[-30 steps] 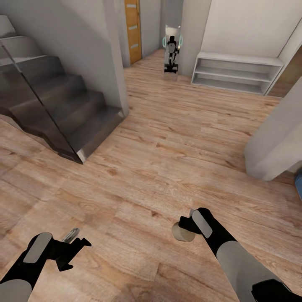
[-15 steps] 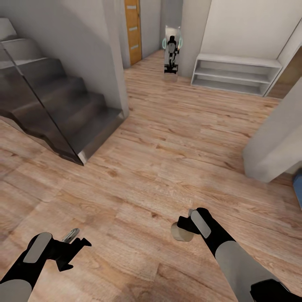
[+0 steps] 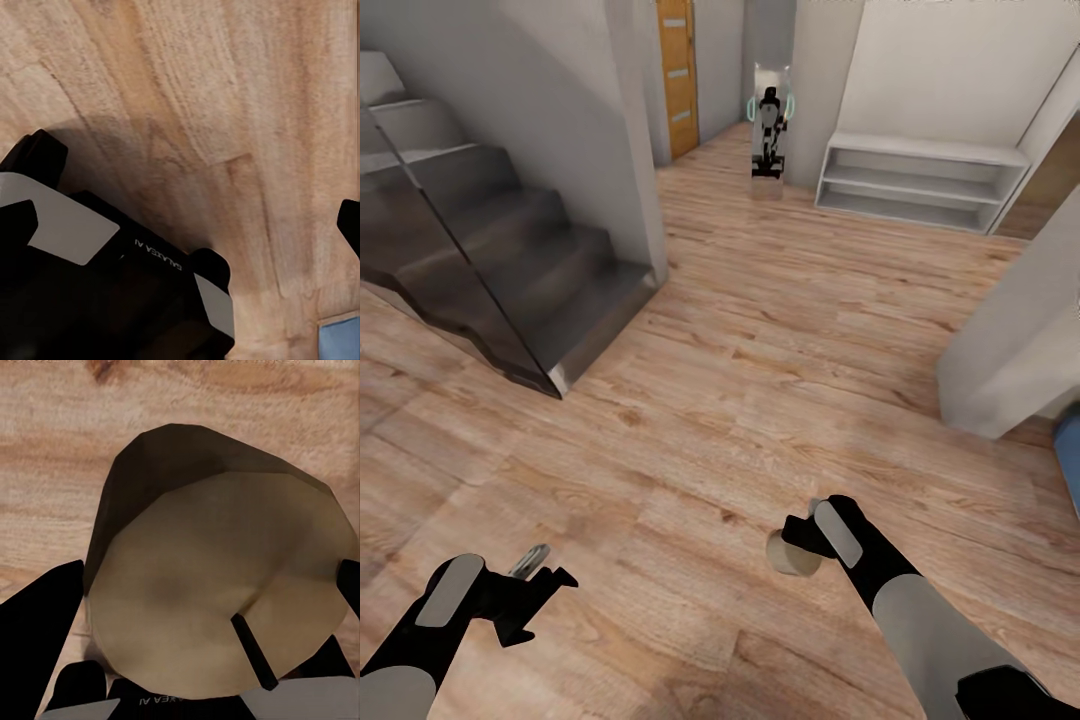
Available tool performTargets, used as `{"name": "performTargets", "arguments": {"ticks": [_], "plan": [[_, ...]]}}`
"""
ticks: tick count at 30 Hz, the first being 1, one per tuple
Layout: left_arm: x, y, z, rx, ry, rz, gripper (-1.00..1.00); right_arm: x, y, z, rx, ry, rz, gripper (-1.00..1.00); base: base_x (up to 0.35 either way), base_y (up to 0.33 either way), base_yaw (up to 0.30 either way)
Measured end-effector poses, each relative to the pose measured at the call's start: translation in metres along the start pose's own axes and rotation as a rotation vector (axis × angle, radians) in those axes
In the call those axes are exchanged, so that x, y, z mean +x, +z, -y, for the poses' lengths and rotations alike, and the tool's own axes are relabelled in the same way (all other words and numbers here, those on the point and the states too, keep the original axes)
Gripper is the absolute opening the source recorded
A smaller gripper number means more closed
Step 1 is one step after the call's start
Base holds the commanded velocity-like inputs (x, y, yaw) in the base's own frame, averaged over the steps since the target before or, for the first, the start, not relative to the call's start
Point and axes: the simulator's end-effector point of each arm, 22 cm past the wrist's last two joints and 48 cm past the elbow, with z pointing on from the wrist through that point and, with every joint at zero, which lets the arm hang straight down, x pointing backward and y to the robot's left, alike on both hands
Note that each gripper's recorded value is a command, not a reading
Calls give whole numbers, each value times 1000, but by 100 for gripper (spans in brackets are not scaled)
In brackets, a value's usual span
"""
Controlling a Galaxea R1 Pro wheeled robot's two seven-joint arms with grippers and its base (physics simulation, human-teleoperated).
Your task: Place each of the two pumpkins and all three candles from the living room inside a cabinet in the living room (use any cabinet), then make sure every cabinet is closed, and position the cauldron so it is next to a table in the living room.
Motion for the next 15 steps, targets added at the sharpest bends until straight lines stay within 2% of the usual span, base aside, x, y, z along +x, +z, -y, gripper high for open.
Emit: {"name": "performTargets", "arguments": {"ticks": [15], "plan": [[5, -32, 13, 19, 6, 12, 100, -9, -36, -7, -6, -2, 21, -100, 0, 0, 62]]}}
